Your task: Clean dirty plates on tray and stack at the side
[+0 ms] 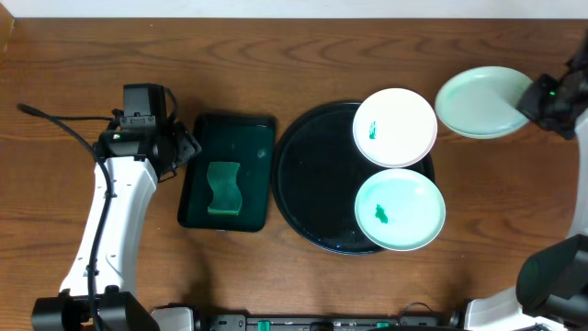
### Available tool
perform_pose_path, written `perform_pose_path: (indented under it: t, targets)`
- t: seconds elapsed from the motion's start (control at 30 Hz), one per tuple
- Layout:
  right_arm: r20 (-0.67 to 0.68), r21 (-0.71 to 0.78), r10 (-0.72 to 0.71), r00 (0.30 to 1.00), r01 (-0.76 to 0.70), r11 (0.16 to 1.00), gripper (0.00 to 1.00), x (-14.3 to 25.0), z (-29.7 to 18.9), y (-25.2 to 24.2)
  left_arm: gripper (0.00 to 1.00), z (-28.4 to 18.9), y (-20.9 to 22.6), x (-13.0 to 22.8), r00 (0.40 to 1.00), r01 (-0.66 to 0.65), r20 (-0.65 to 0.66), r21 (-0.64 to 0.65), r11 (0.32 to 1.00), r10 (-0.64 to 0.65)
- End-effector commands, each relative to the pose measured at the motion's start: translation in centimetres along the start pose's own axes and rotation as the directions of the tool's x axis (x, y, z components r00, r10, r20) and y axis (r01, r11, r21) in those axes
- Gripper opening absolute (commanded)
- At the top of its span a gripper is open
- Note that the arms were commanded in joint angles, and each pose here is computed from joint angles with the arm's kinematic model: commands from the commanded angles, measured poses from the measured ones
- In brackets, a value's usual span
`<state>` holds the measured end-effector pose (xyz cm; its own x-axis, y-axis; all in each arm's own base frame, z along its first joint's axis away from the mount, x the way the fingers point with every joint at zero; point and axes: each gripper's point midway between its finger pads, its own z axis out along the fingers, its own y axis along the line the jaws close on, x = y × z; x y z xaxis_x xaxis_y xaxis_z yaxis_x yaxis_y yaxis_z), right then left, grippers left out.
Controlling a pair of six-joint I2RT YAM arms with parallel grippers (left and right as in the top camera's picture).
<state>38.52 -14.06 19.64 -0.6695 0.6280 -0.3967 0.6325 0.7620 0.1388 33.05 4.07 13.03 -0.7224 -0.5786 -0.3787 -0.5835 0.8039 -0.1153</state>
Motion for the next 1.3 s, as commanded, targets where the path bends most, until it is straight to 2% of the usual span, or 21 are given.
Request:
perform_pose_path:
  t: [0.0, 0.1, 0.3, 0.53, 0.67, 0.8, 1.07, 1.27]
  targets:
    - [0.040, 0.045, 0.038, 0.998, -0.040, 0.998, 0.01, -0.9, -1.3, -1.9, 0.80, -0.3, 0.1, -0.6, 1.000, 0.005, 0.016, -0.006, 1.000, -0.005]
    - [0.027, 0.141, 0.039, 0.999, -0.042, 0.989, 0.01, -0.2, -0.4, -3.9, 0.80, -0.3, 0.1, -0.6, 1.000, 0.005, 0.016, -0.006, 1.000, -0.005]
    - [-0.055, 0.211, 0.036, 0.998, -0.023, 0.977, 0.01, 3.5, 3.6, -5.7, 0.80, -0.3, 0.1, -0.6, 1.000, 0.005, 0.016, -0.006, 1.000, -0.005]
    - [-0.123, 0.201, 0.037, 0.992, -0.012, 0.980, 0.01, 7.6, 7.9, -6.5, 0.80, -0.3, 0.1, -0.6, 1.000, 0.005, 0.016, -0.006, 1.000, -0.005]
    - [-0.193, 0.135, 0.007, 0.981, 0.020, 0.991, 0.01, 9.6, 8.7, -5.7, 0.80, -0.3, 0.1, -0.6, 1.000, 0.005, 0.016, -0.006, 1.000, -0.005]
    - [-0.224, 0.176, 0.002, 0.974, 0.039, 0.984, 0.01, 10.8, 8.7, -6.4, 0.80, -0.3, 0.1, -0.6, 1.000, 0.005, 0.016, -0.006, 1.000, -0.005]
    - [-0.262, 0.182, 0.001, 0.965, 0.049, 0.982, 0.20, 11.6, 8.5, -6.7, 0.80, -0.3, 0.1, -0.6, 1.000, 0.005, 0.016, -0.006, 1.000, -0.005]
    - [-0.310, 0.049, -0.085, 0.947, 0.105, 0.993, 0.29, 12.0, 7.7, -4.2, 0.80, -0.3, 0.1, -0.6, 1.000, 0.005, 0.016, -0.006, 1.000, -0.005]
